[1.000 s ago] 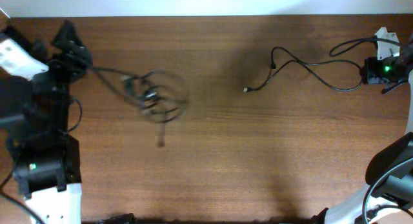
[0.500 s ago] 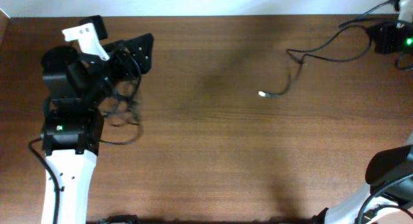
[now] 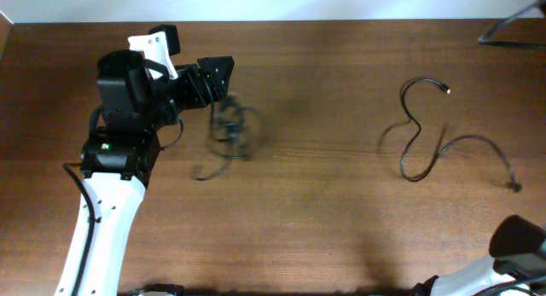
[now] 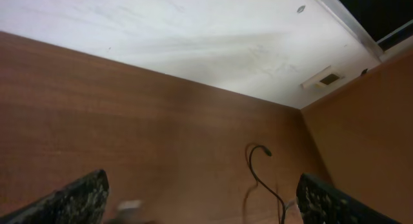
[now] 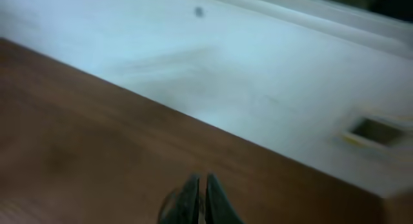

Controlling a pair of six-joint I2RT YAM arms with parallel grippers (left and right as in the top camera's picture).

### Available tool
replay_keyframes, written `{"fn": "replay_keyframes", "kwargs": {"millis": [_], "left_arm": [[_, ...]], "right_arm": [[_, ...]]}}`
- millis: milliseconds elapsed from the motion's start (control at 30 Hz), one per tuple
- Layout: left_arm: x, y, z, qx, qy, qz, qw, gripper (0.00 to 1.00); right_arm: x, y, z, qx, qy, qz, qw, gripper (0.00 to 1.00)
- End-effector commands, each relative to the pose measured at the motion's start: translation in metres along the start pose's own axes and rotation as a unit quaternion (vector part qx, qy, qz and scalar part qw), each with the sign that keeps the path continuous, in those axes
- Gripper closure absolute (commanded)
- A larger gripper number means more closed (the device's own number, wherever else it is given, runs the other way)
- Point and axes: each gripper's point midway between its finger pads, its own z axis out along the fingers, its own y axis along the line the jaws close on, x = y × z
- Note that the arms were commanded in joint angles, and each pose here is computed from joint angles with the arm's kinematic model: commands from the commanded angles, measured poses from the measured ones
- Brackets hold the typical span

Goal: Untangle cables

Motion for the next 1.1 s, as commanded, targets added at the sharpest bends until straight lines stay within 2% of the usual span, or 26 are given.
{"fn": "replay_keyframes", "kwargs": {"millis": [0, 33, 100, 467, 633, 733, 800, 867, 933, 1000, 1067], "left_arm": [[-0.005, -0.008, -0.003, 0.010, -0.004, 0.013, 1.000, 0.03], [-0.005, -0.007, -0.003, 0.010, -0.003, 0.012, 1.000, 0.01], [-0.005, -0.007, -0.003, 0.010, -0.002, 0.012, 1.000, 0.01], [-0.002, -0.006, -0.003, 0.007, 0.004, 0.008, 1.000, 0.01], [-0.003, -0.002, -0.003, -0.005, -0.001, 0.034, 0.999, 0.01], [-0.005, 0.019, -0.004, -0.062, -0.010, 0.031, 0.998, 0.01], [-0.002, 0.021, -0.004, -0.066, -0.005, 0.028, 0.997, 0.01], [-0.002, 0.021, -0.004, -0.067, -0.004, 0.028, 0.997, 0.01], [-0.002, 0.021, -0.004, -0.067, -0.004, 0.028, 0.997, 0.01], [-0.002, 0.021, -0.004, -0.067, -0.004, 0.028, 0.997, 0.01], [-0.001, 0.021, -0.004, -0.066, -0.004, 0.027, 0.997, 0.01]], "right_arm": [[0.012, -0.008, -0.017, 0.022, 0.024, -0.016, 0.999, 0.78], [0.020, -0.008, -0.018, 0.024, 0.040, -0.017, 0.999, 0.73], [0.032, -0.004, -0.015, 0.012, 0.061, -0.018, 0.998, 0.71], [0.088, 0.046, 0.015, -0.097, 0.153, 0.086, 0.980, 0.71], [0.134, 0.083, 0.038, -0.163, 0.223, 0.123, 0.953, 0.51], [0.164, 0.101, 0.056, -0.178, 0.273, 0.126, 0.937, 0.48], [0.181, 0.103, 0.070, -0.158, 0.302, 0.149, 0.928, 0.49], [0.200, 0.103, 0.083, -0.126, 0.332, 0.167, 0.920, 0.43], [0.219, 0.093, 0.088, -0.064, 0.375, 0.180, 0.907, 0.43], [0.230, 0.080, 0.089, 0.003, 0.400, 0.201, 0.894, 0.46], [0.229, 0.070, 0.092, 0.051, 0.392, 0.251, 0.883, 0.53]]}}
